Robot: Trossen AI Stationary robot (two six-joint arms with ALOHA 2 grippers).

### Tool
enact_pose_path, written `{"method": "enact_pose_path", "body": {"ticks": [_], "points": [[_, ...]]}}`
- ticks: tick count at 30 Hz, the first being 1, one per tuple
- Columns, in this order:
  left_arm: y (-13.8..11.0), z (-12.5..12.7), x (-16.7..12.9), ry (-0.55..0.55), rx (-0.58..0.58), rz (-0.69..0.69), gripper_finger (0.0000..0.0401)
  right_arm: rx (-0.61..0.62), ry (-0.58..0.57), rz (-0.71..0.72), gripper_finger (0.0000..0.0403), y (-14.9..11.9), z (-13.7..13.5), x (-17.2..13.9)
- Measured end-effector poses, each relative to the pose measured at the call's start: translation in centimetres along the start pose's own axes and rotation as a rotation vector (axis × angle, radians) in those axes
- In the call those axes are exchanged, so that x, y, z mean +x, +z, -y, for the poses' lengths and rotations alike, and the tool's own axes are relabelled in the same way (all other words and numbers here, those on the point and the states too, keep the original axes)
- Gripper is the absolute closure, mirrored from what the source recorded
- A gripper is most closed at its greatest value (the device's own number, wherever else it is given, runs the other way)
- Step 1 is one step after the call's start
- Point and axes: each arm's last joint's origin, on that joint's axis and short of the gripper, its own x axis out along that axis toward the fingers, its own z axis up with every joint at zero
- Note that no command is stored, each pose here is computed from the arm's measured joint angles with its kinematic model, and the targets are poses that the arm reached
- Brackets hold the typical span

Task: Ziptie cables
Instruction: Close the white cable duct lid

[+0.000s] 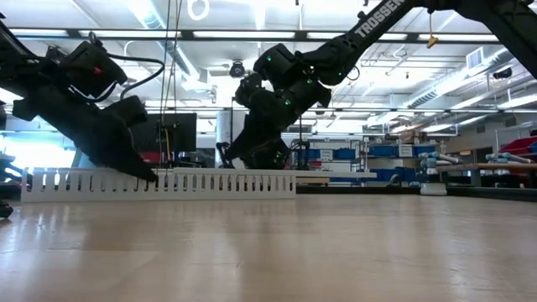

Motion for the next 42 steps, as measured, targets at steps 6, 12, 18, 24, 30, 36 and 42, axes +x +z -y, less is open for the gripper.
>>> {"method": "enact_pose_path", "body": {"ticks": [6, 12, 18, 24, 30, 36, 42], "points": [[-0.7, -0.1, -0.1, 0.013, -0.023, -0.001, 0.0143, -0.002, -0.011, 0.000, 0.0403, -0.1, 0.0, 0.1], [-0.4, -0.2, -0.1, 0.046, 0.025, 0.052, 0.0169, -0.054, -0.018, 0.048, 0.0403, 0.4, -0.9, 0.8], [0.0, -0.3, -0.1, 0.076, 0.053, 0.080, 0.0183, -0.061, -0.112, 0.059, 0.0403, 0.4, -0.2, 0.9], [-0.1, -0.3, 0.2, 0.079, 0.050, 0.074, 0.0184, -0.014, -0.070, 0.039, 0.0403, -1.4, 1.3, 3.3], [0.2, -0.2, 1.1, 0.075, 0.048, 0.071, 0.0184, -0.056, 0.051, 0.121, 0.0403, -0.5, 0.7, 7.3], [0.4, -0.2, 1.4, 0.064, 0.059, 0.084, 0.0178, -0.117, 0.067, 0.163, 0.0403, 1.9, -0.1, 6.0], [0.4, -0.2, 1.4, 0.053, 0.009, 0.080, 0.0160, -0.162, 0.070, 0.208, 0.0403, 4.2, -0.5, 3.6]]}}
